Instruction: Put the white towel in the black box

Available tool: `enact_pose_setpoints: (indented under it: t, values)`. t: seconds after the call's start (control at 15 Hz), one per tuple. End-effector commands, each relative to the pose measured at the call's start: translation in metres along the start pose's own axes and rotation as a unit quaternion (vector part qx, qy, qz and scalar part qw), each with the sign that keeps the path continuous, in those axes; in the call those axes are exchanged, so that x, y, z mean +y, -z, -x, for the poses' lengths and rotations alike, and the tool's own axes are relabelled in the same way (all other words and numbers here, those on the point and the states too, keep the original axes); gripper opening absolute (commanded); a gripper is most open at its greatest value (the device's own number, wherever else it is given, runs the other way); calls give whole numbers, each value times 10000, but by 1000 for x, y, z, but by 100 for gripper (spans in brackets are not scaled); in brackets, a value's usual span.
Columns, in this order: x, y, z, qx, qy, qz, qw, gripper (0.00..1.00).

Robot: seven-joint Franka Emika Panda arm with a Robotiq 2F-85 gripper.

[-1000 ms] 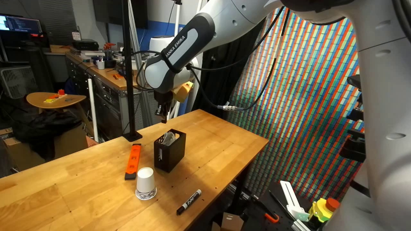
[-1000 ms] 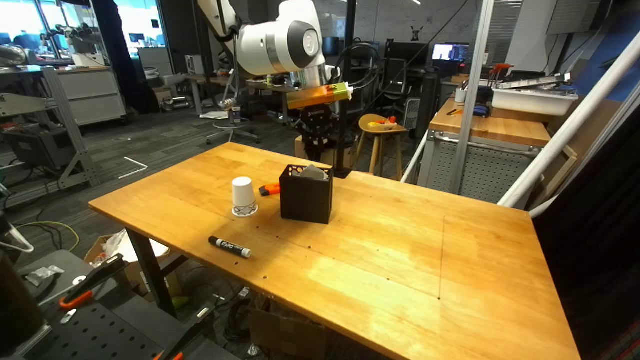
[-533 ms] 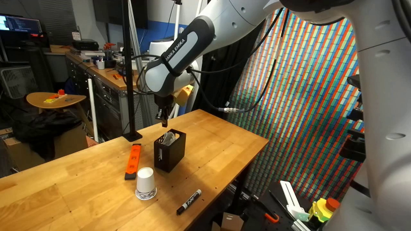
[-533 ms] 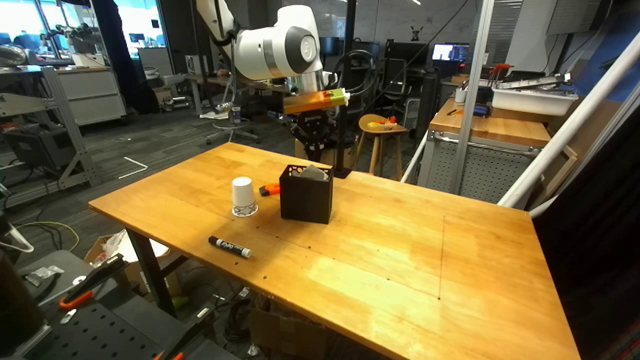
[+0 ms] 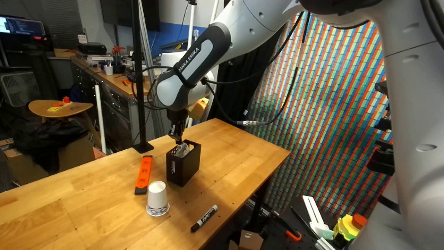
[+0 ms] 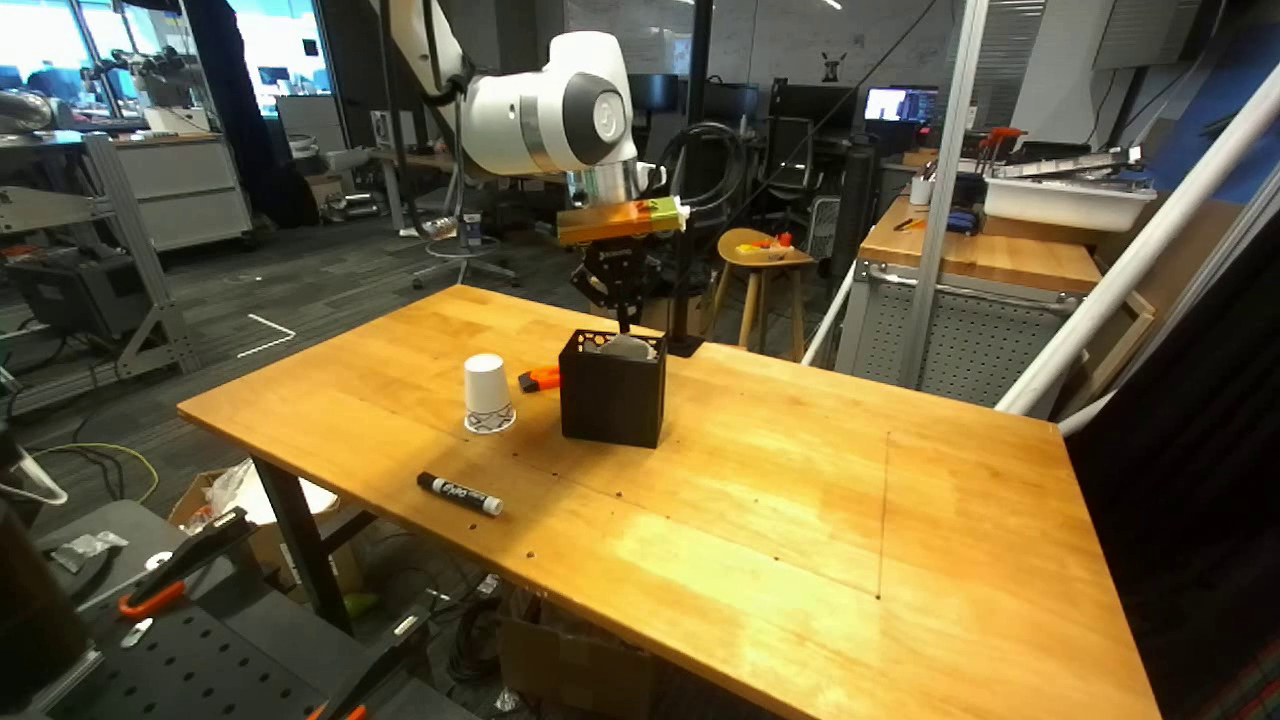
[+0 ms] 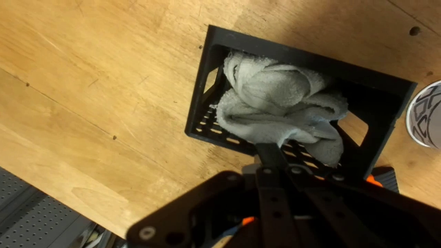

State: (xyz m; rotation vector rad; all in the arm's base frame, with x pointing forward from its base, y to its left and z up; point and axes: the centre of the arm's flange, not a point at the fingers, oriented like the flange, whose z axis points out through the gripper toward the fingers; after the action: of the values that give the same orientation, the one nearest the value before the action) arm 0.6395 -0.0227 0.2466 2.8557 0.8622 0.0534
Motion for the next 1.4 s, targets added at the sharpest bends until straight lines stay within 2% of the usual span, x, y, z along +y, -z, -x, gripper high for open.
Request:
enact_pose_setpoints:
  t: [0.0, 0.6, 1.33]
  values:
    - [-5, 0, 3, 82, -41, -46, 9999, 0]
    - [-9, -14, 14, -12, -84, -82, 9999, 0]
    - [-21, -42, 9, -15, -176, -233, 9996, 0]
